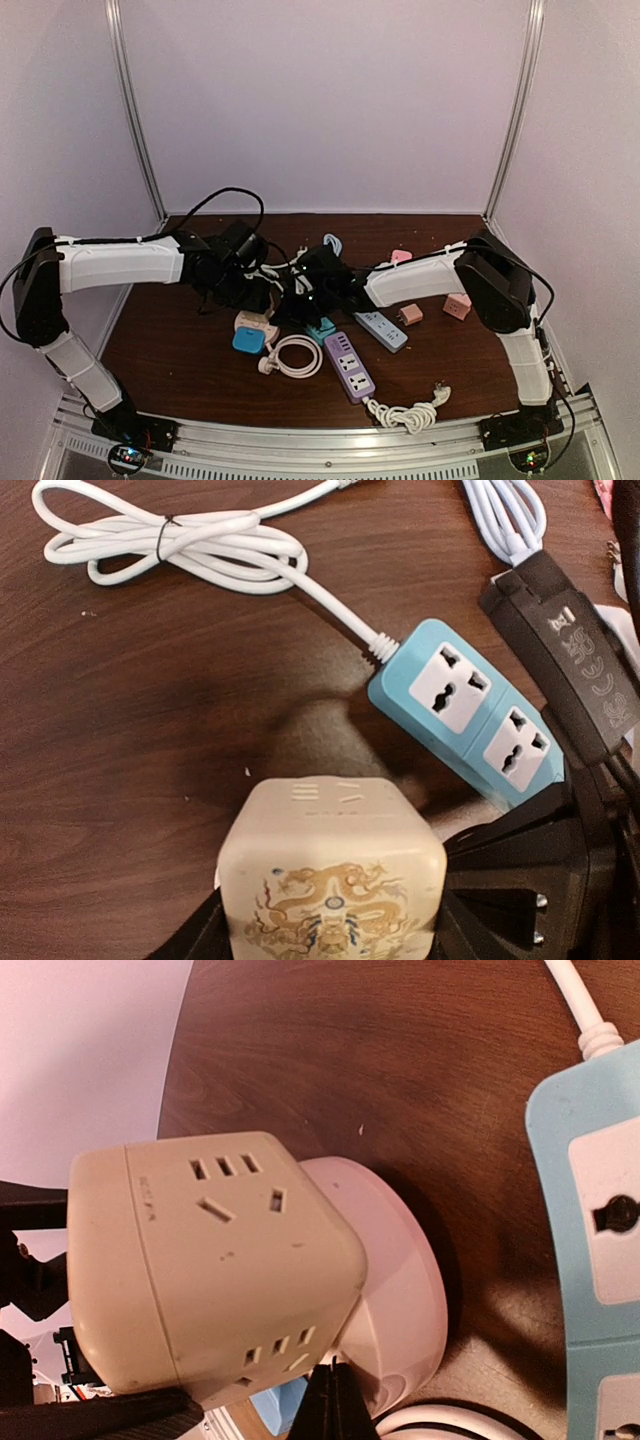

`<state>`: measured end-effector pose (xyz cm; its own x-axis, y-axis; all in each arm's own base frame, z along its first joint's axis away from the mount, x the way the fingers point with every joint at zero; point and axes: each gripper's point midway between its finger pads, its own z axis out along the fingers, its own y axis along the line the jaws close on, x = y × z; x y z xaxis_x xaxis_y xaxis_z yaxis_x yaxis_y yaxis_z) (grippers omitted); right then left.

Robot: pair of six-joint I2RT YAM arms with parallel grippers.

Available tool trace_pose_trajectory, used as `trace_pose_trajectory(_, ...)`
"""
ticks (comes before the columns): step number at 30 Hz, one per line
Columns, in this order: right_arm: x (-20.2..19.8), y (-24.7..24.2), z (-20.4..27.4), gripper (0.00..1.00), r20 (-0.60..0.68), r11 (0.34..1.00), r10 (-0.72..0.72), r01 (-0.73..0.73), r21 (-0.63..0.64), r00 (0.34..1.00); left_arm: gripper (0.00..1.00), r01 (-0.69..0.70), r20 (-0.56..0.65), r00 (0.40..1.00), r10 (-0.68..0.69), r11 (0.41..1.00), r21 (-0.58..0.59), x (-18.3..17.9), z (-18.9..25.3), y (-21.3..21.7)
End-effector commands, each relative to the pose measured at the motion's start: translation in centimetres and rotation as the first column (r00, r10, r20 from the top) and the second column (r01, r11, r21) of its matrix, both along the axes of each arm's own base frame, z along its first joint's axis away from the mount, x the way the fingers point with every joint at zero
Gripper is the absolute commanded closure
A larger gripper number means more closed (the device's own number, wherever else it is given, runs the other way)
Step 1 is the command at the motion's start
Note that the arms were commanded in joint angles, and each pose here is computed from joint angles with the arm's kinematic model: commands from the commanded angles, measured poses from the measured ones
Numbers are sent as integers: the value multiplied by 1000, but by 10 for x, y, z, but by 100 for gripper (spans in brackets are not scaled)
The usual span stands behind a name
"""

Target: Pull the plug off the socket

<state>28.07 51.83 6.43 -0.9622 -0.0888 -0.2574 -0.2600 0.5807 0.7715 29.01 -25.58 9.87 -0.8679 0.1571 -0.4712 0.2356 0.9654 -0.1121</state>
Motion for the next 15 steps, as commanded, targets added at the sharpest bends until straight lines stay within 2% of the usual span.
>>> trace_pose_trajectory(1, 4, -15, -43, 100, -39, 991, -65, 60, -117, 997, 71, 81, 216, 976, -29, 968, -238, 19, 72, -45)
trace_pose_trajectory(15, 12, -14, -46, 100, -72, 989, -118, 110, -100, 990, 74, 138, 248, 966, -72, 955, -262, 9, 63, -56)
